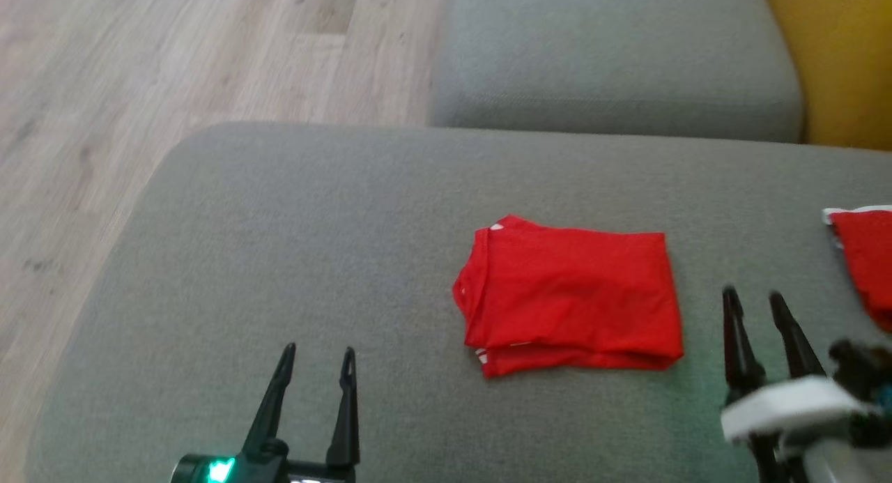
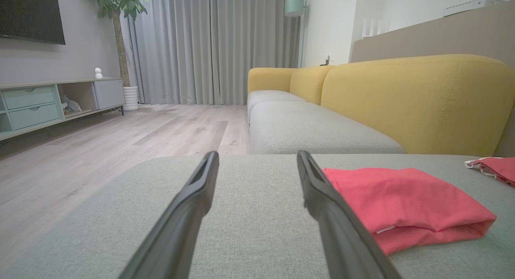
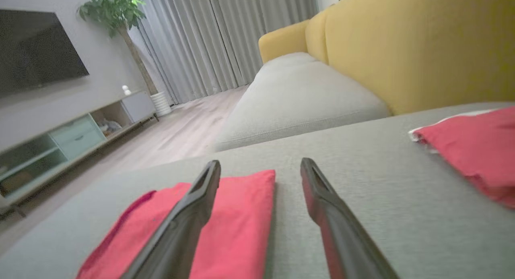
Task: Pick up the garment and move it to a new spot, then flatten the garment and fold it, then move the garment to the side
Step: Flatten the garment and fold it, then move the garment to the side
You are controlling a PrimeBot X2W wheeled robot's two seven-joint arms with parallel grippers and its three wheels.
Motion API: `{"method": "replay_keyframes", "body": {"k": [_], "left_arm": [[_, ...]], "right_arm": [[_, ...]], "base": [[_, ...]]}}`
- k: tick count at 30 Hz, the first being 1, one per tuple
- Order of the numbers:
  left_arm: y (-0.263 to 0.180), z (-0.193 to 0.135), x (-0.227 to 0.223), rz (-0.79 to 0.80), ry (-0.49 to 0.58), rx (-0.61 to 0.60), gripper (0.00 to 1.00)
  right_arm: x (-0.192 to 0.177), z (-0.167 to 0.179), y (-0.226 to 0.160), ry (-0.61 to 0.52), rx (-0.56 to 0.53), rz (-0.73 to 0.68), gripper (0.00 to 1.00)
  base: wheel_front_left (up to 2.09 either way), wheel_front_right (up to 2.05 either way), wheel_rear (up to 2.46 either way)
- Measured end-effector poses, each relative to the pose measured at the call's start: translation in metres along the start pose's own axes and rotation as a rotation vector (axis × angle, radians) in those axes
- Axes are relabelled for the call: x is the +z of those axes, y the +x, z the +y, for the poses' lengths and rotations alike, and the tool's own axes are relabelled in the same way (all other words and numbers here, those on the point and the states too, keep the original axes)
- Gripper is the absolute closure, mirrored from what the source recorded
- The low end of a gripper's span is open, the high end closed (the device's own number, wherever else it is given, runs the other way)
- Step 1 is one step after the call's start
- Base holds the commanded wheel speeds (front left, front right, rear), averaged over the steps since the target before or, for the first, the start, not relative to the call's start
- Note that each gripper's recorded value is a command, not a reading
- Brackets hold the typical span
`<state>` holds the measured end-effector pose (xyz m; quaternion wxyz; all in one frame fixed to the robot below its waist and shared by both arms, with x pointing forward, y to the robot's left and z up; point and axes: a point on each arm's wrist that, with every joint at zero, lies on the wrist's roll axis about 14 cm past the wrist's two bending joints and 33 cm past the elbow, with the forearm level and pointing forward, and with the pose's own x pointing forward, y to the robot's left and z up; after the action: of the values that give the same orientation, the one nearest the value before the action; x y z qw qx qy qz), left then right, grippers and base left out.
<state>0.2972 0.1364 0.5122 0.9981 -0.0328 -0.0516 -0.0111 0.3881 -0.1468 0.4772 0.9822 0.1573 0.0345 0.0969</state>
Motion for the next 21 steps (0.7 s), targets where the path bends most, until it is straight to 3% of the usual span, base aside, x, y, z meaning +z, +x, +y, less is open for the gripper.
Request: {"method": "replay_keyframes", "body": {"k": [4, 15, 21], "left_arm": [[-0.001, 0.002, 0.003, -0.013, 0.003, 0.001, 0.0], [-0.025, 0.011, -0.011, 0.021, 0.025, 0.024, 0.0], [-0.035, 0.012, -0.024, 0.059, 0.04, 0.013, 0.0]], "right_arm": [[0.002, -0.006, -0.033, -0.144, -0.013, -0.02, 0.0], [0.001, 0.007, -0.088, -0.266, -0.024, -0.064, 0.0], [-0.01, 0.011, -0.103, -0.267, -0.027, -0.044, 0.0]], "base": [[0.0, 0.0, 0.0], [0.0, 0.0, 0.0], [0.0, 0.0, 0.0]]}}
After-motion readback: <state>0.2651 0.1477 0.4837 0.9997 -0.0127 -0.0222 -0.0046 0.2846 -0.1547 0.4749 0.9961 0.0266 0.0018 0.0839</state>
